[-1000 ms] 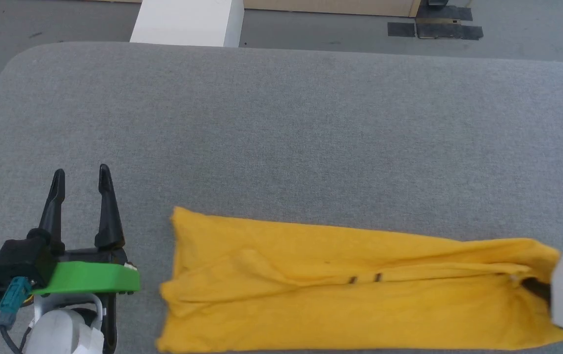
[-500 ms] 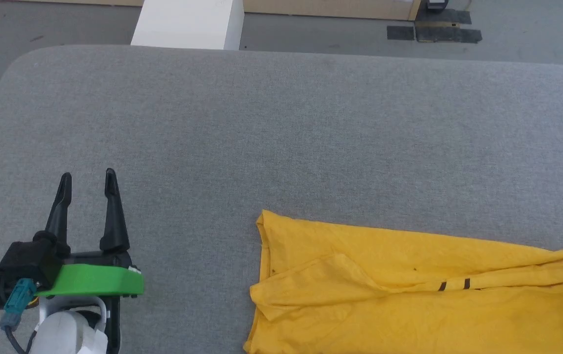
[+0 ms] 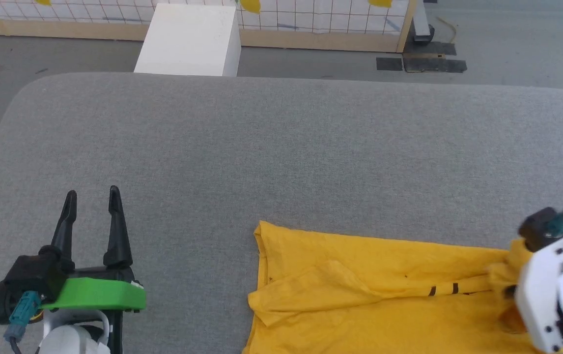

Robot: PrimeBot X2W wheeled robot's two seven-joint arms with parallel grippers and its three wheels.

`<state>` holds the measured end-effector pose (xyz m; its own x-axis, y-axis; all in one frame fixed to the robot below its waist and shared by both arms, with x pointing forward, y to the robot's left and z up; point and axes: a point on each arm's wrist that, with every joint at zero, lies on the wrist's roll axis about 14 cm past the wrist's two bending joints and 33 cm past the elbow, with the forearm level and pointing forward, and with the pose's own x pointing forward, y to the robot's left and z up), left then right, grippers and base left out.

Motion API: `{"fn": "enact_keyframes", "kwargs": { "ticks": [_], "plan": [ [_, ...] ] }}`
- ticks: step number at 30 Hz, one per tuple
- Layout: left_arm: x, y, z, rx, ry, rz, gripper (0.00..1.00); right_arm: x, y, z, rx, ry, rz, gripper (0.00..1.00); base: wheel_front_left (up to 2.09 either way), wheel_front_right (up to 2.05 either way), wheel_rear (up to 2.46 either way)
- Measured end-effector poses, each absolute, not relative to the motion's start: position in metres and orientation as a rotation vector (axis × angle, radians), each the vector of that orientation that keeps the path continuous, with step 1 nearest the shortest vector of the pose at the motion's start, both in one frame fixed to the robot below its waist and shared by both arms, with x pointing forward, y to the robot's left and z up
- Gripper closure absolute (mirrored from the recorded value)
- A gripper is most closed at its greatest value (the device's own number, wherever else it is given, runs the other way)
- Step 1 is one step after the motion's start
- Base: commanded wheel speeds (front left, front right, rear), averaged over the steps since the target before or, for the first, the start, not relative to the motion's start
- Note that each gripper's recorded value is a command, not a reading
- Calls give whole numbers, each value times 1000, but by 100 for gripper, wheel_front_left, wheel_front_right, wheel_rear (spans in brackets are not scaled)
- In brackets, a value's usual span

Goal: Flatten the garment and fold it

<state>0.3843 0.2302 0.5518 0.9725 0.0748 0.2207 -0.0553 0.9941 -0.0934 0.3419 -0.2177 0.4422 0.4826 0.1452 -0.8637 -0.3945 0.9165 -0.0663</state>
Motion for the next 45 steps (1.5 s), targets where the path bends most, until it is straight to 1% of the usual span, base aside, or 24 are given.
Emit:
{"fn": "enact_keyframes", "kwargs": {
  "ticks": [5,8,15,21,28,34,35,36,38,42,45],
  "plan": [
    [382,232,551,-95,-224,74,0,344,-154,443,-265,989,522,100,0,0,0],
    [379,235,550,-99,-222,88,0,349,-121,443,-258,968,608,100,0,0,0],
    [374,246,543,-99,-204,126,0,358,-51,434,-212,946,774,100,0,0,0],
    [368,255,536,-99,-183,160,0,349,0,420,-197,966,909,100,0,0,0],
    [365,261,532,-103,-170,186,0,349,33,402,-204,986,975,100,0,0,0],
    [362,266,527,-103,-156,208,0,349,40,381,-221,1023,969,100,0,0,0],
    [361,267,527,-103,-155,210,0,351,42,380,-214,1019,967,70,0,0,0],
    [361,267,527,-103,-155,211,0,351,44,380,-212,1015,967,0,0,0,0],
    [361,267,527,-104,-157,212,0,352,52,384,-189,993,977,0,0,0,0],
    [361,265,529,-109,-162,206,0,342,76,401,-127,953,1038,0,0,0,0],
    [363,262,530,-113,-168,193,0,341,91,423,-96,884,1084,0,0,0,0]
  ]
}}
